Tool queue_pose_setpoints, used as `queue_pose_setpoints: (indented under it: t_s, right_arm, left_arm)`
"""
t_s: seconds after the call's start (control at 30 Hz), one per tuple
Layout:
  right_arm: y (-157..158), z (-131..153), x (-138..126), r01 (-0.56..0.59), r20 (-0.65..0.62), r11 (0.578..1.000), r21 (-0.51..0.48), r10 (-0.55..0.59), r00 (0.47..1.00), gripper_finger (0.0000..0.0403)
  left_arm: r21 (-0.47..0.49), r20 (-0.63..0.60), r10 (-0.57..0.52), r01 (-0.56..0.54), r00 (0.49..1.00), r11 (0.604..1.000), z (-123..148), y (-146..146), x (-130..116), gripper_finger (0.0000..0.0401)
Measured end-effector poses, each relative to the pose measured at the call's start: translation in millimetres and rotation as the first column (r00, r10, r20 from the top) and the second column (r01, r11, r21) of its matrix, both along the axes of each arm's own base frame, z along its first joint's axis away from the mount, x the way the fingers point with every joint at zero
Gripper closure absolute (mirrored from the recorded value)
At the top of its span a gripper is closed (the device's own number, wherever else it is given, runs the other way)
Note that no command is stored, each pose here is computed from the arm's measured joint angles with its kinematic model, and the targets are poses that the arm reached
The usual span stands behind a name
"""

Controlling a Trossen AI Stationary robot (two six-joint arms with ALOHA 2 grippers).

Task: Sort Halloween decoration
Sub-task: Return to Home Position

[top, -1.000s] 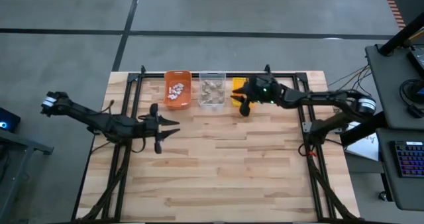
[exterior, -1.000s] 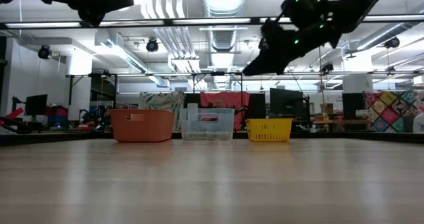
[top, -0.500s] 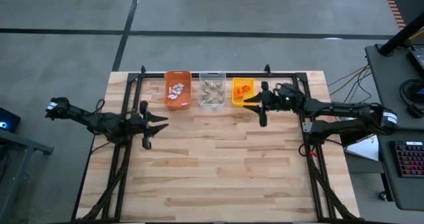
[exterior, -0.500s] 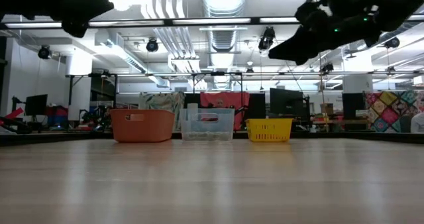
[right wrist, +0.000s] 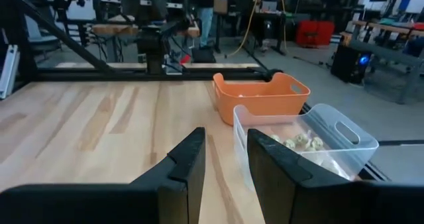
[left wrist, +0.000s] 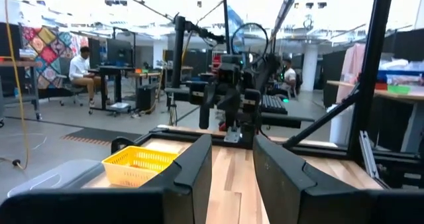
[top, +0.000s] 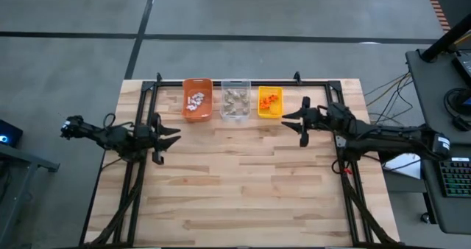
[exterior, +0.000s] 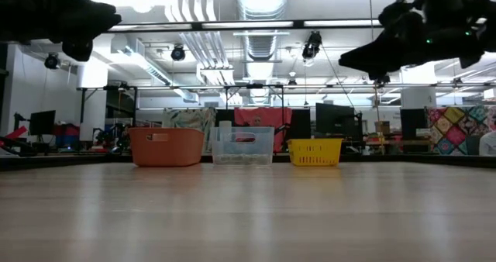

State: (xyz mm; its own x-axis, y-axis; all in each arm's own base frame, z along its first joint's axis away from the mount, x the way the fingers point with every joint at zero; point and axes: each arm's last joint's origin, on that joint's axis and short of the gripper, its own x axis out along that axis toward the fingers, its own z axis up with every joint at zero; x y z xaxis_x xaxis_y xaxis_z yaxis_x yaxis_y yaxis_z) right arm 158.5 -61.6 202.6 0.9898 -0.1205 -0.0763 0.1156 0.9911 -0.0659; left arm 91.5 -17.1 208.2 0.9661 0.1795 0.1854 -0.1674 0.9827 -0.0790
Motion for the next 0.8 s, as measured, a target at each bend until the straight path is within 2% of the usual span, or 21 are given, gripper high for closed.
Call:
queue_pose_setpoints:
  t_s: [0.27,0.47,0.67,0.8]
  right_arm:
    - [8.4,-8.5,-18.8,0.001,0.058,1.000,-0.001,-0.001,0.998,0.0298]
    - [12.5,-12.3,-28.0,0.003,0.097,1.000,-0.016,-0.001,0.995,0.0298]
    - [14.8,-13.5,-33.1,0.004,0.124,1.000,-0.031,0.000,0.992,0.0298]
    - [15.6,-16.6,-35.1,0.005,0.125,0.999,-0.043,0.000,0.992,0.0298]
  left_arm:
    - [0.000,0.042,0.011,-0.011,0.999,1.000,-6.3,2.1,-4.7,0.0307]
    - [-0.050,0.047,0.006,-0.003,0.999,0.999,-17.6,1.5,-1.7,0.0307]
    - [-0.086,0.000,-0.006,0.006,1.000,0.996,-23.9,0.7,0.3,0.0307]
    - [-0.065,-0.053,0.009,-0.013,0.999,0.998,-28.7,0.7,1.6,0.0307]
